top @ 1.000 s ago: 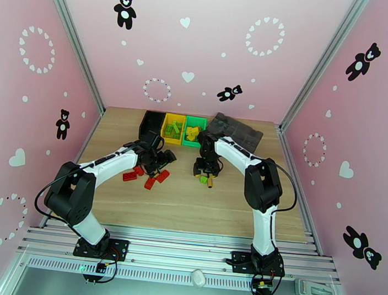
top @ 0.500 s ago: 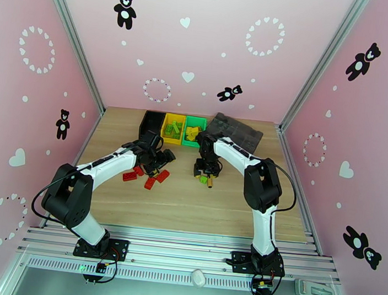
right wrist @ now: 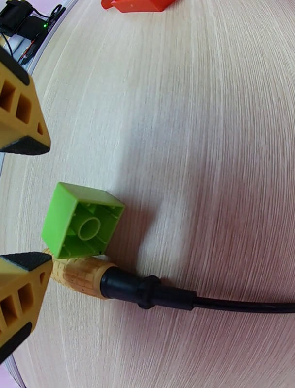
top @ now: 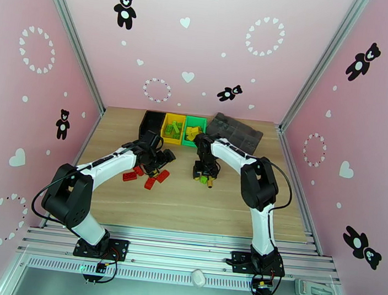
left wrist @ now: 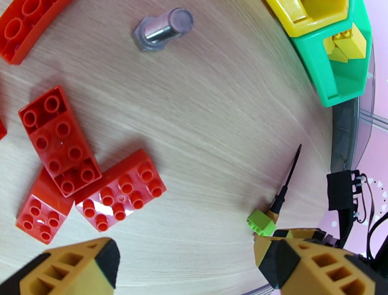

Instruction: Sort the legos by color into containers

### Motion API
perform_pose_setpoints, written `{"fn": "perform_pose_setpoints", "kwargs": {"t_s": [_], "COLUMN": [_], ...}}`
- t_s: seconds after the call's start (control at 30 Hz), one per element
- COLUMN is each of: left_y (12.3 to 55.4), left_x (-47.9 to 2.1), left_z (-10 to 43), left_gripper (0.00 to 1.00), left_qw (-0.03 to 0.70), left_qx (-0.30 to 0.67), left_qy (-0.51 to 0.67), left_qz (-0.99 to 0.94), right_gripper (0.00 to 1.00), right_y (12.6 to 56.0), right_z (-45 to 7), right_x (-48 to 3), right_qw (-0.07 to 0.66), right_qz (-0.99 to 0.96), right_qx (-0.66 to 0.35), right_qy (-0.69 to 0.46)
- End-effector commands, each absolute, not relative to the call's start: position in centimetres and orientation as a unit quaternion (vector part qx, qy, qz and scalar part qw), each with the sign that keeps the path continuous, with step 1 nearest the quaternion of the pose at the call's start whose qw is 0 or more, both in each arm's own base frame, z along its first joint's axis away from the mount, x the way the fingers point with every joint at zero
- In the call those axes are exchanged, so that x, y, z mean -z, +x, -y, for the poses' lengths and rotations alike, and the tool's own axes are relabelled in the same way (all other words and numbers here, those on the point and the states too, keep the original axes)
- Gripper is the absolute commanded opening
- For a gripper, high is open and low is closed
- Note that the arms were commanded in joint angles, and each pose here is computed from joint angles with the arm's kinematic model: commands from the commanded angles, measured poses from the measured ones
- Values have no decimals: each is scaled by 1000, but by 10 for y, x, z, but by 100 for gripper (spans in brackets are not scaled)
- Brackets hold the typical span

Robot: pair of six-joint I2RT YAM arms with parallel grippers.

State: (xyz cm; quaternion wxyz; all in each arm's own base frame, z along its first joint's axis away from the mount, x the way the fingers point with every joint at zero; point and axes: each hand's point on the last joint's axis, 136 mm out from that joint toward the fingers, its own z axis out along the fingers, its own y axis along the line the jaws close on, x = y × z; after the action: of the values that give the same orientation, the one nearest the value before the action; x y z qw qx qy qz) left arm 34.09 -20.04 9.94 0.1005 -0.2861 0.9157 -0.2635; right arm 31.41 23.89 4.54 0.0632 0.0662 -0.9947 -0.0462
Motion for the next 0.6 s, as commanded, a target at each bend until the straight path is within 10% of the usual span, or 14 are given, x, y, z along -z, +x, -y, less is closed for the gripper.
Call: {"fn": "perform_pose_setpoints", "kwargs": {"t_s": [0.0,0.57], "left_y": [342,342], "left_x": [-102,-103], "left_z": [204,204], "left_gripper": [90,90], "left_qw": [103,104], "left_qx": [267,271], "left_qy": [-285,-289], "left_qz": [-915,-912], "right_gripper": [55,44], "right_y": [312,322], "right_z": [-237,-243], "right_x": [-36,-31], "right_qw": [75,73], "right_qz": [995,995], "right_qx": [29,28], "right_qy": [65,68]}}
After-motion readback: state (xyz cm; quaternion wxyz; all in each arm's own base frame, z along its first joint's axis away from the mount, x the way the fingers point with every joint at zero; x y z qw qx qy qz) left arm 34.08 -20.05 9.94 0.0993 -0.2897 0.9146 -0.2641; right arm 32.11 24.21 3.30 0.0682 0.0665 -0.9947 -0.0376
